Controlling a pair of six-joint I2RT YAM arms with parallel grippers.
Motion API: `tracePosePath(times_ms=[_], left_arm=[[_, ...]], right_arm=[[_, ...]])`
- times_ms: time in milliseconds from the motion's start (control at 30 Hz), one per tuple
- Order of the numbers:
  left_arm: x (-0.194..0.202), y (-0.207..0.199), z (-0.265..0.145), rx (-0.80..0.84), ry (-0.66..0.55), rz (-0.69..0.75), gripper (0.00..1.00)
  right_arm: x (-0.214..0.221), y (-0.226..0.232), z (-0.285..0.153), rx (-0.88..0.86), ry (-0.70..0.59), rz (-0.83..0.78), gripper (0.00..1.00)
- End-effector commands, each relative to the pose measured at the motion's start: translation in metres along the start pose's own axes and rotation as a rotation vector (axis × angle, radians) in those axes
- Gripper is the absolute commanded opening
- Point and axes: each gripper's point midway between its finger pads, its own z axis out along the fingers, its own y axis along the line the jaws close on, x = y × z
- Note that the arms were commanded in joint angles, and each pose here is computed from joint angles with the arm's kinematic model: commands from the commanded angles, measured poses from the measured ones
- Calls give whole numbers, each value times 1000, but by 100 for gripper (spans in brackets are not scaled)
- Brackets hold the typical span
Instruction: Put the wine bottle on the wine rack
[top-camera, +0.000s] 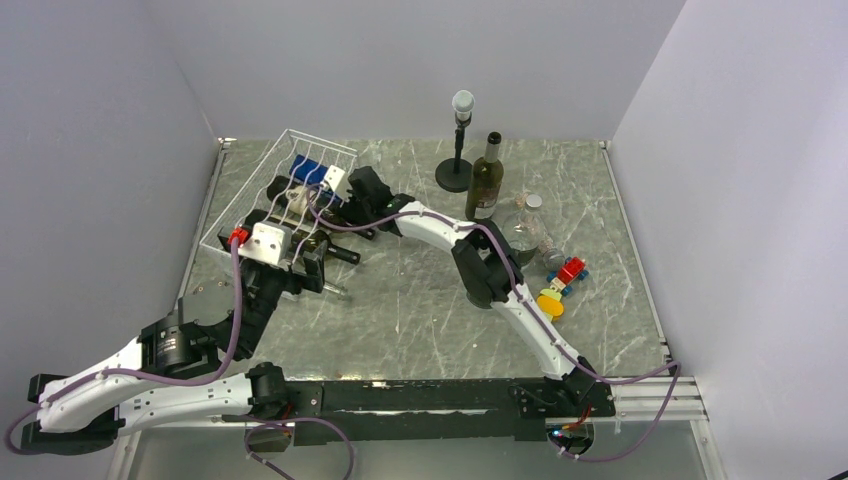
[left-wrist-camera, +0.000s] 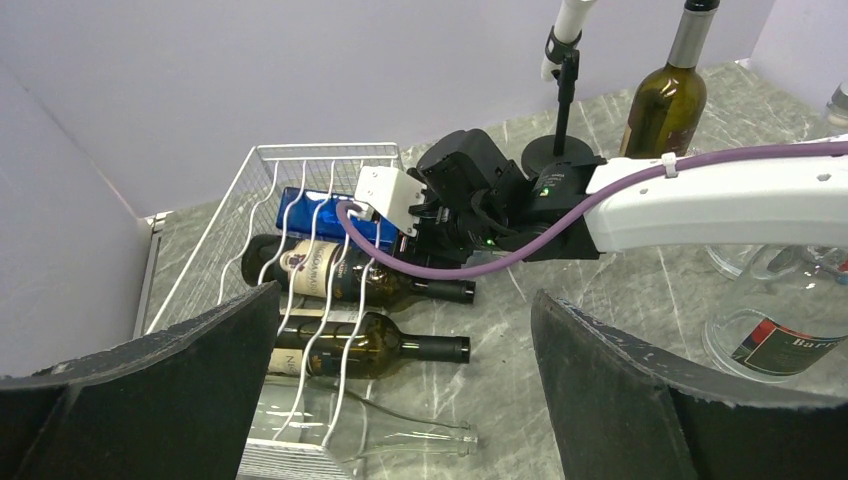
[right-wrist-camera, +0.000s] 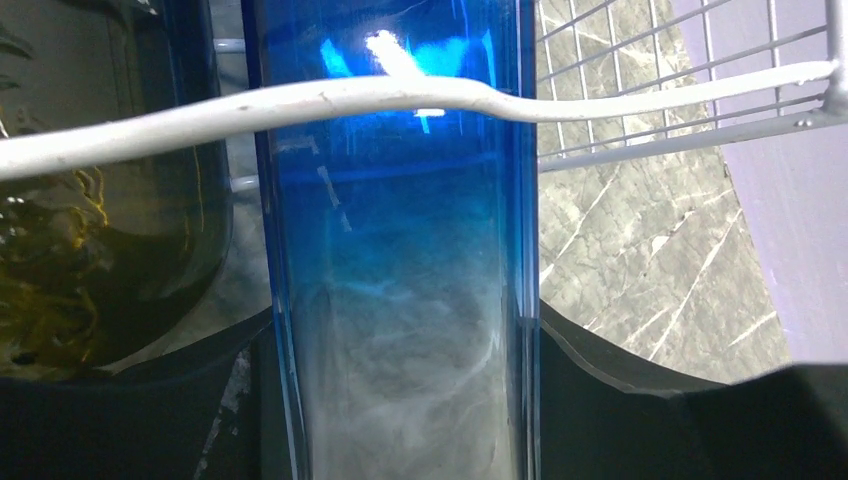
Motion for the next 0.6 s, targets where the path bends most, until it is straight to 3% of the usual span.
tracePosePath(times_ms=[0,200,567], left_arm=[[-1,1,-1,-10,-5,-27,99],[1,2,-1,-13,3,-29,99],[0,3,-2,-7,-1,-48,99]], right_arm=[[-125,-61,-57,200,-345,109,72],[-116,-68,-64,239,-324,122,87],[-114,-71,-91,250,-303,137,89]])
